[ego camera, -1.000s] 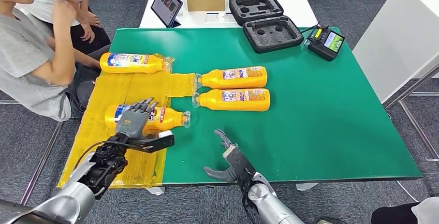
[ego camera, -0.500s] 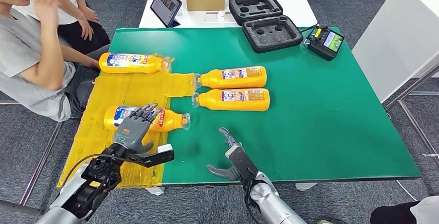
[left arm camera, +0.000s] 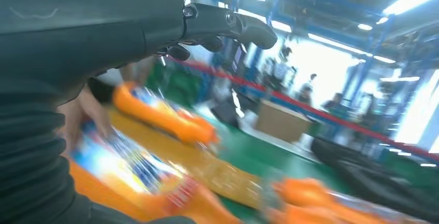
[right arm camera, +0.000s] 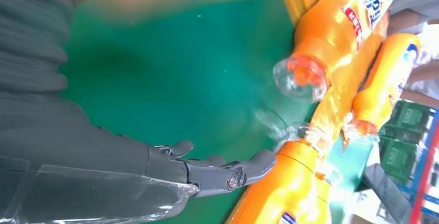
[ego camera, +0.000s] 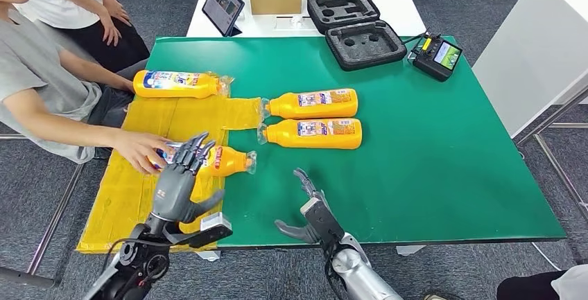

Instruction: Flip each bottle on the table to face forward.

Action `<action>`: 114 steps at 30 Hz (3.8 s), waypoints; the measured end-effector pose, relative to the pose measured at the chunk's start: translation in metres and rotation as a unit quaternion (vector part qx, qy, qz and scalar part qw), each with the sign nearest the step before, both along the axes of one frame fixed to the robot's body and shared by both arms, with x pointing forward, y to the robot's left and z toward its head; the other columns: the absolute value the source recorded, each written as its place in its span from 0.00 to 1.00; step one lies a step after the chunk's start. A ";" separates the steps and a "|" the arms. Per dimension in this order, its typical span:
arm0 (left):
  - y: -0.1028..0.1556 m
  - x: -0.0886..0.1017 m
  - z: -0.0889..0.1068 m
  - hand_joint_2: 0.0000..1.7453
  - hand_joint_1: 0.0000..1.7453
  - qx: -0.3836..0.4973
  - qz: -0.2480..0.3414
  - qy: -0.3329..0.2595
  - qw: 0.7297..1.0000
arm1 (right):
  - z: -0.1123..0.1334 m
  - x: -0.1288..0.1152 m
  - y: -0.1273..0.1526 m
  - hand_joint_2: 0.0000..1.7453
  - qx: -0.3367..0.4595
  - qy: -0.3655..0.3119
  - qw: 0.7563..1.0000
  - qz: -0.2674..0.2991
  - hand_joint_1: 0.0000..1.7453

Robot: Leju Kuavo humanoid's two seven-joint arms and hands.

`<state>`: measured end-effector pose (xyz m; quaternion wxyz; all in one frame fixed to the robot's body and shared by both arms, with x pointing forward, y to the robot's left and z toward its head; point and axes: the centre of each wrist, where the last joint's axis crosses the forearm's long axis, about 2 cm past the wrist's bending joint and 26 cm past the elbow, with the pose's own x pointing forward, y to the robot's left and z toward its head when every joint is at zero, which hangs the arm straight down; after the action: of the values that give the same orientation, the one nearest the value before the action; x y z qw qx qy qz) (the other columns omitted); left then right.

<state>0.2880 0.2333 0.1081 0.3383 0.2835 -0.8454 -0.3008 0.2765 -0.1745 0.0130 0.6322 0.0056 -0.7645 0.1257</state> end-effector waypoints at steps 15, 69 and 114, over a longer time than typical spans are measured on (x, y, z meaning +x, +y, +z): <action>-0.031 -0.034 -0.011 1.00 0.00 -0.142 -0.065 0.033 0.987 | 0.029 -0.022 -0.008 1.00 0.094 -0.075 0.992 -0.026 0.00; -0.078 -0.035 -0.026 1.00 0.00 -0.276 -0.113 0.110 0.948 | 0.047 -0.015 -0.036 1.00 -0.400 -0.235 0.875 -0.138 0.00; -0.088 -0.041 -0.035 1.00 0.00 -0.239 -0.137 0.128 0.953 | 0.019 -0.005 -0.057 1.00 -0.432 -0.149 0.880 -0.131 0.00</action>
<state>0.2468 0.1458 0.0728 0.4572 0.0344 -0.8728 -0.1671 0.2711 -0.2311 0.0321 0.4614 -0.3874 -0.7130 0.3586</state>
